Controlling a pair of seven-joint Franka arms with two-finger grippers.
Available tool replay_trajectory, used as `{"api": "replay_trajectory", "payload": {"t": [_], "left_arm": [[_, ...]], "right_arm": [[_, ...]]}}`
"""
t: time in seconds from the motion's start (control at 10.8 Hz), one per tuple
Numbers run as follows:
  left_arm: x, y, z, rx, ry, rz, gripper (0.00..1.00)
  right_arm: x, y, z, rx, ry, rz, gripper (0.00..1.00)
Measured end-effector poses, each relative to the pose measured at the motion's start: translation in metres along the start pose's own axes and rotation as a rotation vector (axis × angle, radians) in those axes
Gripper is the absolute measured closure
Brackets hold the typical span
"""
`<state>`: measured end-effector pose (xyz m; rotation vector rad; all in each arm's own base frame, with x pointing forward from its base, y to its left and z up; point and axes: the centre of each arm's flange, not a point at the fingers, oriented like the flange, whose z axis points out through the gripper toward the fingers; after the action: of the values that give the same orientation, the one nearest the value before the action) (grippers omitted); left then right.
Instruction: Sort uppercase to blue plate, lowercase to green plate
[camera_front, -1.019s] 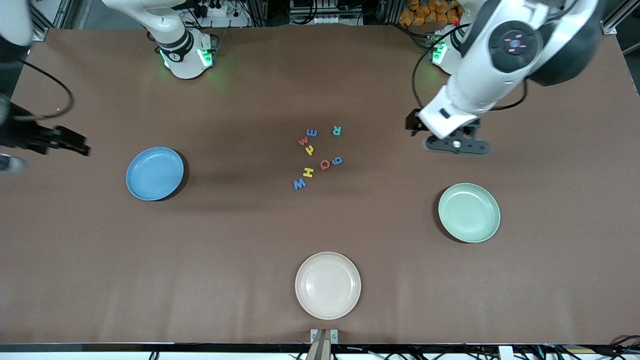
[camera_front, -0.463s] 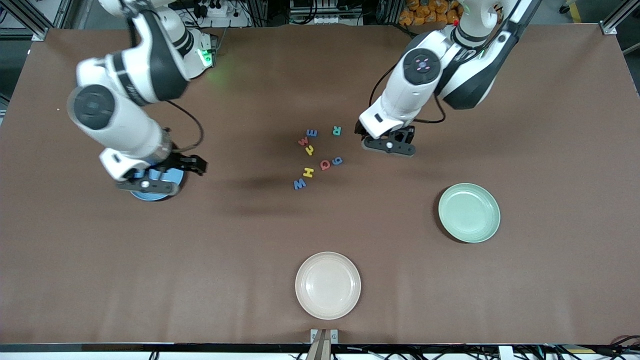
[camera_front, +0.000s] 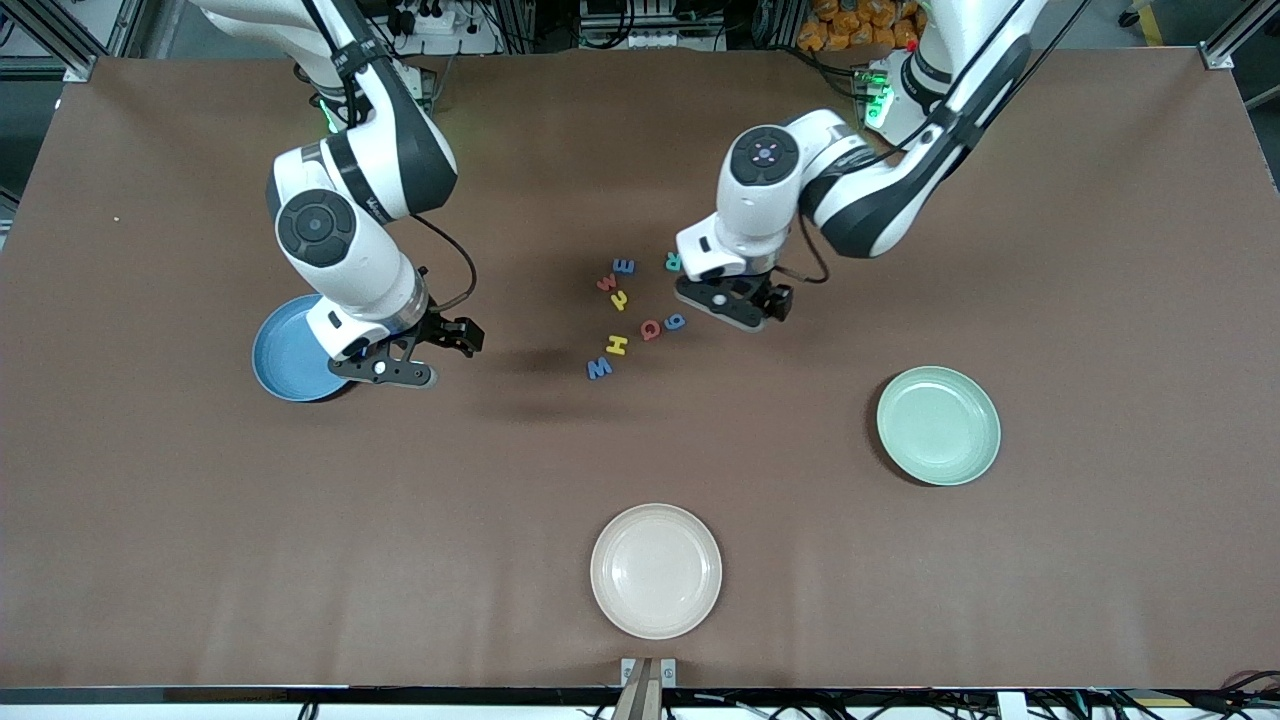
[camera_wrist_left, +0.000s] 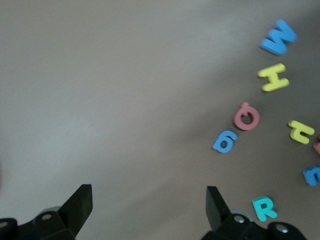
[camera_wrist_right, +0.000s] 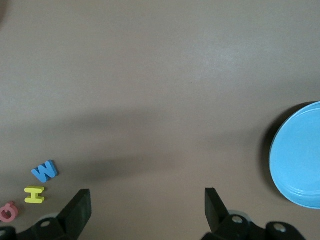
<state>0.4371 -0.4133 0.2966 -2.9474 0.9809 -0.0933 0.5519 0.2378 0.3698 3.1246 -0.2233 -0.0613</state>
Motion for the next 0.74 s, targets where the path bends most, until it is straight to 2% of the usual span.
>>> {"api": "replay_trajectory", "payload": {"t": [0.19,0.56,0.74], "left_arm": [[0.005,0.024,0.023,-0.017,0.004,0.107,0.0],[0.007,0.052,0.054,-0.063,-0.031,0.182,0.0],[0.005,0.068,0.07,-0.066,-0.019,0.24,0.01]], "right_arm": [[0.001,0.003,0.003,-0.001,-0.006,0.008,0.0],[0.004,0.001,0.016,-0.002,0.0,0.015,0.0],[0.007,0.003,0.021,-0.005,0.0,0.02,0.0]]}}
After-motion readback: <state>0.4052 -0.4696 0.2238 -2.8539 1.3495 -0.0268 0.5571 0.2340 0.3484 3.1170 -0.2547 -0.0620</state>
